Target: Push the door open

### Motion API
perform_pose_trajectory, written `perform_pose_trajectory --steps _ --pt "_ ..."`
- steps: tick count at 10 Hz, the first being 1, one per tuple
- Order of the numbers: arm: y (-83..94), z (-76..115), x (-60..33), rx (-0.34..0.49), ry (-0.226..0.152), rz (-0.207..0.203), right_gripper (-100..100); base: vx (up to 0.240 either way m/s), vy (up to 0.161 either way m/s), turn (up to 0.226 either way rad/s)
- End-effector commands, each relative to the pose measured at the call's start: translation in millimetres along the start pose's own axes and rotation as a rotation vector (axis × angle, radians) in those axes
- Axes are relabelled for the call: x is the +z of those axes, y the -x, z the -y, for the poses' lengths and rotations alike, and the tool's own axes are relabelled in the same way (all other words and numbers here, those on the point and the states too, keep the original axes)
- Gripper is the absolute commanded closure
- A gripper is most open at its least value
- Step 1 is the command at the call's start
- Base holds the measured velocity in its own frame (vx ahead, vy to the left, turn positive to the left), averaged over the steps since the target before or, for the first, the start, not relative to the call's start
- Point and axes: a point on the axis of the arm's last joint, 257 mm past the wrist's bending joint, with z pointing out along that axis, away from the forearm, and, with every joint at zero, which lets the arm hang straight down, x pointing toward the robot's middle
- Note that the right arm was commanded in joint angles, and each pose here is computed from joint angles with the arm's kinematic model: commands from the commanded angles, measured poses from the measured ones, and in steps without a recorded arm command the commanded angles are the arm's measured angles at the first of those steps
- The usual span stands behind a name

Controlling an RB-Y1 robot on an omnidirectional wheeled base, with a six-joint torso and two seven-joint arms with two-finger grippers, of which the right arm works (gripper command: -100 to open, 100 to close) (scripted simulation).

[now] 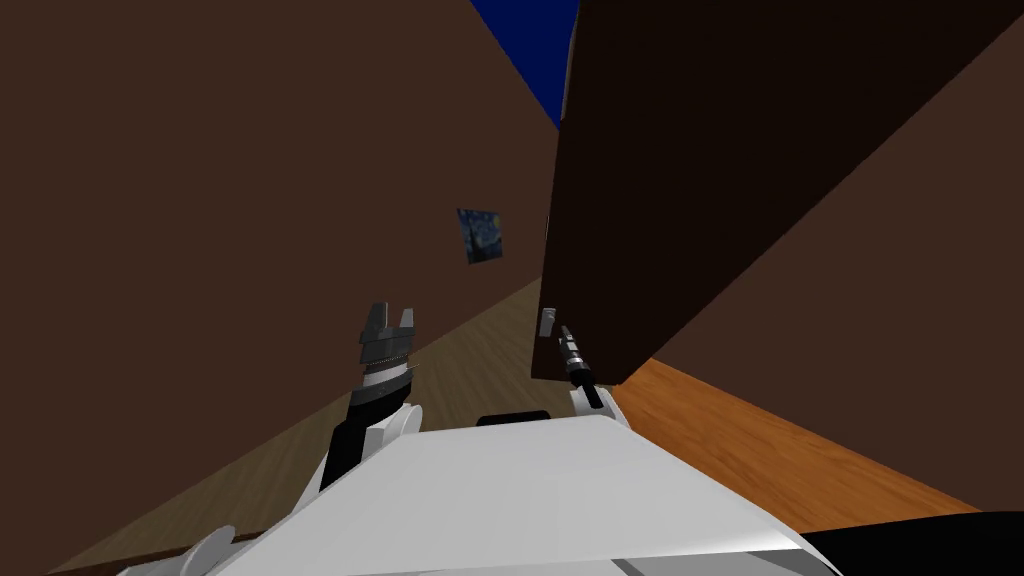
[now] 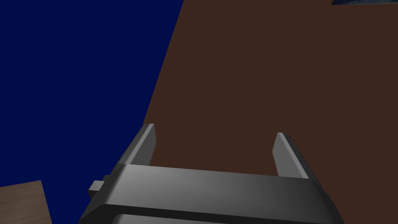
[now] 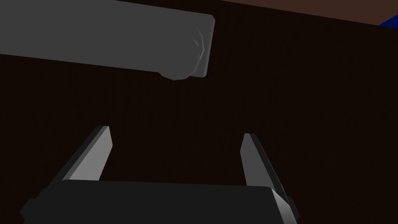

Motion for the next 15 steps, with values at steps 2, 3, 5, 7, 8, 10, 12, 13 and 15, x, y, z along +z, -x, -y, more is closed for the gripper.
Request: perform_pose_trajectory --steps 2,3,5,7,8,10,12,13,15 --pt "1.7 -0.9 5.1 -0.003 0.007 0.003 -100 0.255 -0.04 0.014" --pt "-1.6 -0.8 7.1 0.011 0.009 0.008 -100 0.244 0.017 0.012" --pt "-11.1 -0.5 9.5 0.048 0.012 0.018 -100 0.185 0.052 0.007" --pt "-8.1 0.3 8.8 0.036 0.011 0.015 100 0.033 0.009 0.0" --pt "-8.1 0.3 8.8 0.036 0.011 0.015 100 -0.033 -0.003 0.005" --pt "-8.1 0.3 8.8 0.036 0.011 0.015 100 -0.019 -0.004 0.008" --pt "-8.1 0.3 8.8 0.036 0.011 0.015 100 -0.003 0.001 -0.002" --pt "8.8 2.1 8.4 0.012 0.003 0.029 100 0.117 0.047 -0.071" --pt "23.4 1.3 8.5 -0.002 0.002 0.047 100 0.158 0.096 -0.074"
